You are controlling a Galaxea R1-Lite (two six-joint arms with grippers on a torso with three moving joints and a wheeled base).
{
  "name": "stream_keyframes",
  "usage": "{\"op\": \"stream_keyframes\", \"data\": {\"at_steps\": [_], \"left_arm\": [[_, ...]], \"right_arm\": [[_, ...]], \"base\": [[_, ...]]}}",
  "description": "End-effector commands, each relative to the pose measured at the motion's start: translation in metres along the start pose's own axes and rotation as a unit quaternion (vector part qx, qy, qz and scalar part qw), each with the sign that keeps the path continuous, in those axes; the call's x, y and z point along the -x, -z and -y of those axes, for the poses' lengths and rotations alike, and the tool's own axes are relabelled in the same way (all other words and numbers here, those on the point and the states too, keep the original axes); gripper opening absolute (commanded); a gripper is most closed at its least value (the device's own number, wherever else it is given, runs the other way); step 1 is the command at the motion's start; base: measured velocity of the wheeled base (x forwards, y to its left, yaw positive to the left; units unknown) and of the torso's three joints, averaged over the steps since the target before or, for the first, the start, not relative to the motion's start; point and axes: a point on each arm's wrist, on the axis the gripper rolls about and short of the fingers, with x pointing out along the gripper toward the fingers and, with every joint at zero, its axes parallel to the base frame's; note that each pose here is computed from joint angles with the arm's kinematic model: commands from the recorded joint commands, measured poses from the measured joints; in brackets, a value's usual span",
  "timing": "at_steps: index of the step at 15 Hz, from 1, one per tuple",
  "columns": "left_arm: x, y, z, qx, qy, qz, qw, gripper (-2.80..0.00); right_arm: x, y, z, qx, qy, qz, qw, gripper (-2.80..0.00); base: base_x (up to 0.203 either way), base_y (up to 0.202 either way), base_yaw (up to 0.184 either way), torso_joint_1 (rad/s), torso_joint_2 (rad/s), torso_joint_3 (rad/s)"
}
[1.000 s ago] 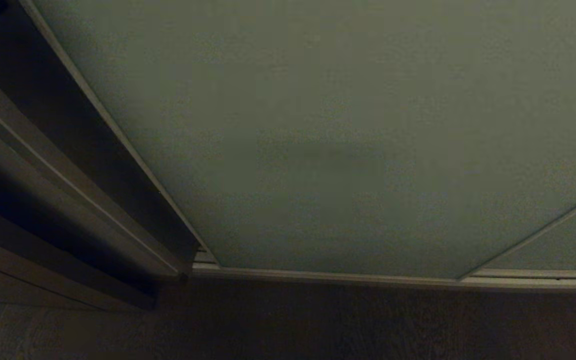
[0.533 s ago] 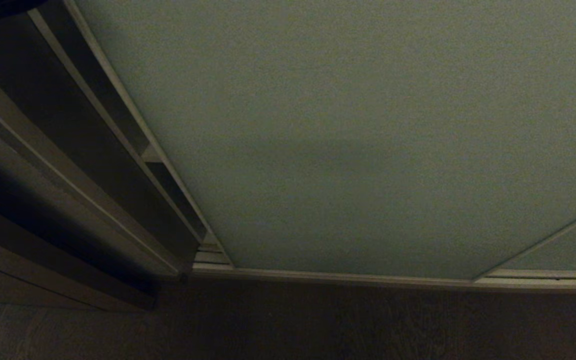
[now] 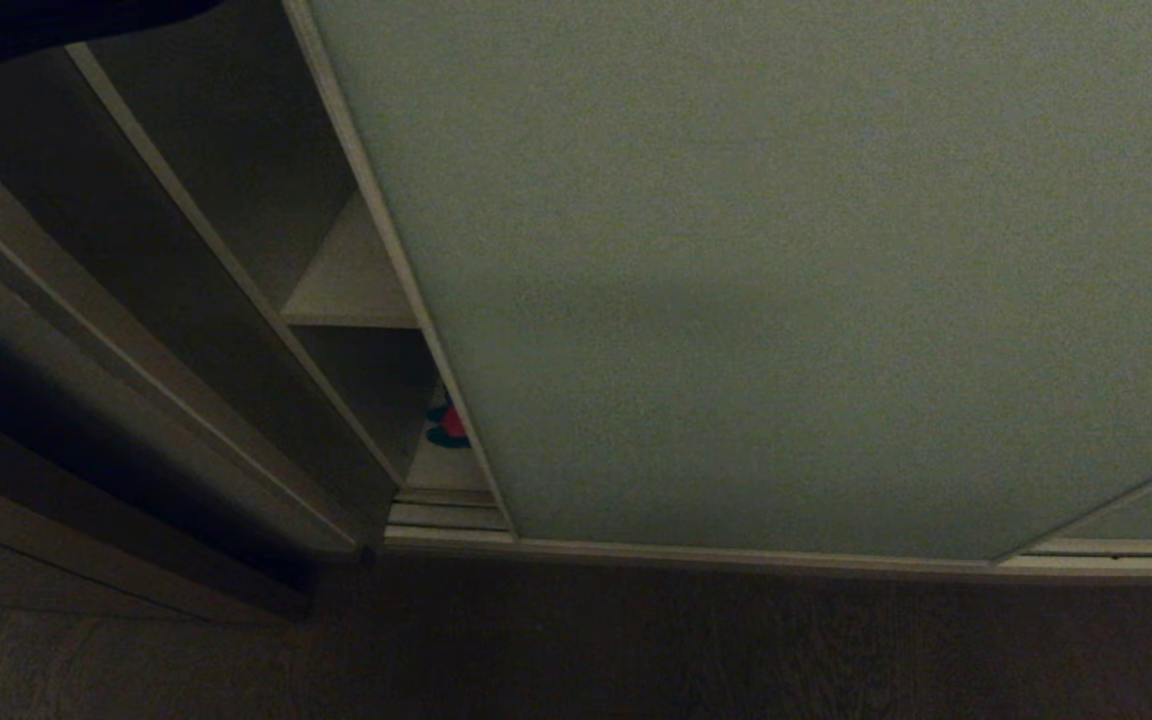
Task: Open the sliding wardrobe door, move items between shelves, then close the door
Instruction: Open the door
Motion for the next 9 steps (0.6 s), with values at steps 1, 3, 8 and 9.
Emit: {"op": "stream_keyframes", "data": {"at_steps": [1,3,8,9], "left_arm": [[-0.01,0.005,0.011,0.009,0.024,-0.008,0.9996,-2.8],[-0.016,0.008,0.024,0.018,0.05,-0.013,0.9985,-2.8],[-0.03,0.018,0.055,0.03,0.105,-0.025,0.9937,-2.8],[-0.033,0.019,0.062,0.033,0.117,-0.025,0.9923,-2.8]], "right_arm": [[0.0,0.0,0.0,0.0,0.001,-0.001,1.0,-2.8],[0.0,0.0,0.0,0.0,0.0,0.0,1.0,-2.8],[0.0,0.0,0.0,0.0,0.0,0.0,1.0,-2.8],[0.0,0.0,0.0,0.0,0.0,0.0,1.0,-2.8]], "base": [[0.0,0.0,0.0,0.0,0.0,0.0],[0.0,0.0,0.0,0.0,0.0,0.0],[0.0,0.0,0.0,0.0,0.0,0.0],[0.0,0.0,0.0,0.0,0.0,0.0]]}}
